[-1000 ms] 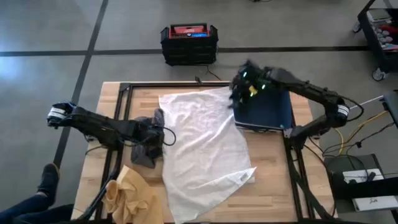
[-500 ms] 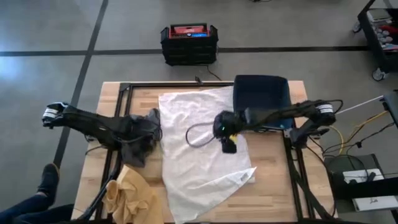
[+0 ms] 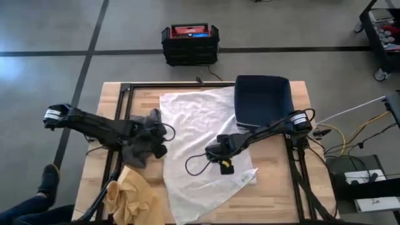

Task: Fold towel
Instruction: Fold the white towel

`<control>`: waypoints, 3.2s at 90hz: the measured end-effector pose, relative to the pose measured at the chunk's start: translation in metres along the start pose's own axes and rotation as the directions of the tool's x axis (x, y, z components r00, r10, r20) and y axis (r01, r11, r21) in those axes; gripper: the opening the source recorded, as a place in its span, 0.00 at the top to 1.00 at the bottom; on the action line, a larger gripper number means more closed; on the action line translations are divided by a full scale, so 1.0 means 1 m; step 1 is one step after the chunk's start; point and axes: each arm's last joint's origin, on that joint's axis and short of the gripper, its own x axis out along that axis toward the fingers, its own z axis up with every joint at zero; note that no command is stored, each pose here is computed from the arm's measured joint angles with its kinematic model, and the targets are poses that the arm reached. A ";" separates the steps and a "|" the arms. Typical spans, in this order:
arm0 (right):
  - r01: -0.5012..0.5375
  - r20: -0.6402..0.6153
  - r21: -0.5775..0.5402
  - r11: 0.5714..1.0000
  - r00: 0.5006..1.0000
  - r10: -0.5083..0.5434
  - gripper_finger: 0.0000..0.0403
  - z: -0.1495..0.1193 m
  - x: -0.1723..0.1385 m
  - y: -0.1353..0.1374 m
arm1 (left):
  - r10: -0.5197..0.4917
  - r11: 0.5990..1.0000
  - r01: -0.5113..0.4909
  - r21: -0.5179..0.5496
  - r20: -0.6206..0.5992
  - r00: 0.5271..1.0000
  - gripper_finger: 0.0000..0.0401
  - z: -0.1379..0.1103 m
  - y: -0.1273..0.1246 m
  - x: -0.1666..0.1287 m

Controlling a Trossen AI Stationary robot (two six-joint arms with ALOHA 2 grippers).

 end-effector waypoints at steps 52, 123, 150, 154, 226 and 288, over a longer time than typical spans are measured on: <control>-0.046 0.136 0.103 0.994 0.990 0.032 0.74 0.015 -0.001 0.028 | 0.072 0.996 -0.078 -0.047 -0.116 0.991 1.00 -0.014 0.013 -0.017; -0.102 -0.037 0.074 0.992 0.994 0.105 0.75 -0.030 -0.014 0.096 | -0.122 0.992 0.115 -0.045 -0.228 0.966 1.00 -0.042 -0.025 0.033; -0.239 -0.007 0.037 0.970 0.971 0.239 0.54 -0.021 -0.038 0.120 | -0.087 0.995 0.085 -0.051 -0.041 0.995 1.00 -0.020 -0.019 -0.010; -0.264 -0.011 0.037 0.964 0.964 0.265 0.52 -0.019 -0.048 0.120 | -0.136 0.989 0.139 -0.056 0.054 0.989 1.00 -0.008 -0.024 -0.025; 0.139 0.359 -0.120 0.983 0.929 -0.088 0.41 -0.110 -0.075 0.228 | -0.220 0.921 0.185 0.343 0.066 0.973 0.67 0.005 -0.215 -0.084; 0.256 0.345 -0.164 0.953 0.919 -0.188 0.50 -0.097 -0.010 0.231 | -0.123 0.945 0.167 0.282 -0.165 0.979 0.56 -0.079 -0.337 -0.024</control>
